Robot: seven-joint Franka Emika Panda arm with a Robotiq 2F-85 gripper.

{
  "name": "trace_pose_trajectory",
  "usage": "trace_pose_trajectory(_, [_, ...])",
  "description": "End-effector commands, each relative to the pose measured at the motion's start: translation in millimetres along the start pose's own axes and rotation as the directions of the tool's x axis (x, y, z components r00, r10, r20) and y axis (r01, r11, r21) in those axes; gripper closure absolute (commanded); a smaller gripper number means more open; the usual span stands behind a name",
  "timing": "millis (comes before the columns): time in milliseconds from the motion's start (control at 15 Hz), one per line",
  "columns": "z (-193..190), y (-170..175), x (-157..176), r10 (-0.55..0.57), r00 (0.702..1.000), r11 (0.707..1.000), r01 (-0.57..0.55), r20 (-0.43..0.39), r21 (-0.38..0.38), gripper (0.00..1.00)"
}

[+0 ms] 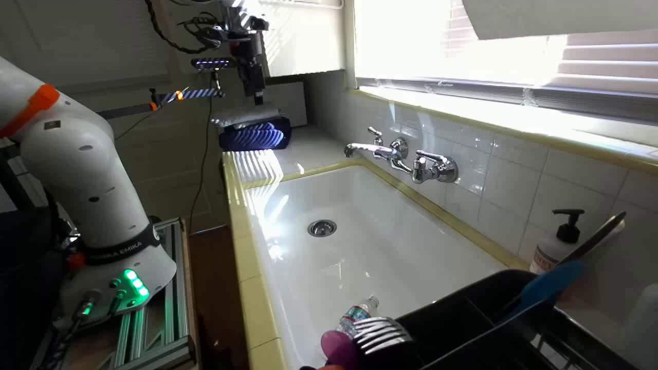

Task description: Remove the hanger from the side of the upper cabinet and put it on the left side of the counter.

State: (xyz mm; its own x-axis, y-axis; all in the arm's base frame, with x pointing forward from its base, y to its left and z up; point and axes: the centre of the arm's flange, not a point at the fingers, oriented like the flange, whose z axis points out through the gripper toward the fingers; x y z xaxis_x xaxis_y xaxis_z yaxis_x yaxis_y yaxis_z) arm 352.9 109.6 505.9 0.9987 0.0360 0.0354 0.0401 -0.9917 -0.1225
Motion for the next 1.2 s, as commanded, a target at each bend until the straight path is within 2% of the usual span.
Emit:
trace_pose_trajectory(0, [0, 0, 0, 0.000, 1.000, 1.000, 0.000, 0.000, 0.000, 0.00])
trace_pose_trajectory(400, [0, 0, 0, 0.000, 1.000, 1.000, 0.000, 0.000, 0.000, 0.00])
trace_pose_trajectory(600, [-1, -13, 11, 0.081, 0.997, 0.996, -0.081, -0.015, 0.023, 0.00])
trace_pose_trajectory(800, [-13, -31, 40, 0.245, 0.969, 0.966, -0.240, -0.036, 0.095, 0.00])
trace_pose_trajectory(1000, [-35, -50, 61, 0.368, 0.927, 0.918, -0.351, -0.070, 0.184, 0.00])
trace_pose_trajectory(1067, [-42, -54, 67, 0.396, 0.915, 0.899, -0.371, -0.074, 0.234, 0.00])
trace_pose_trajectory(1133, [-51, -58, 73, 0.372, 0.921, 0.904, -0.330, -0.119, 0.273, 0.00])
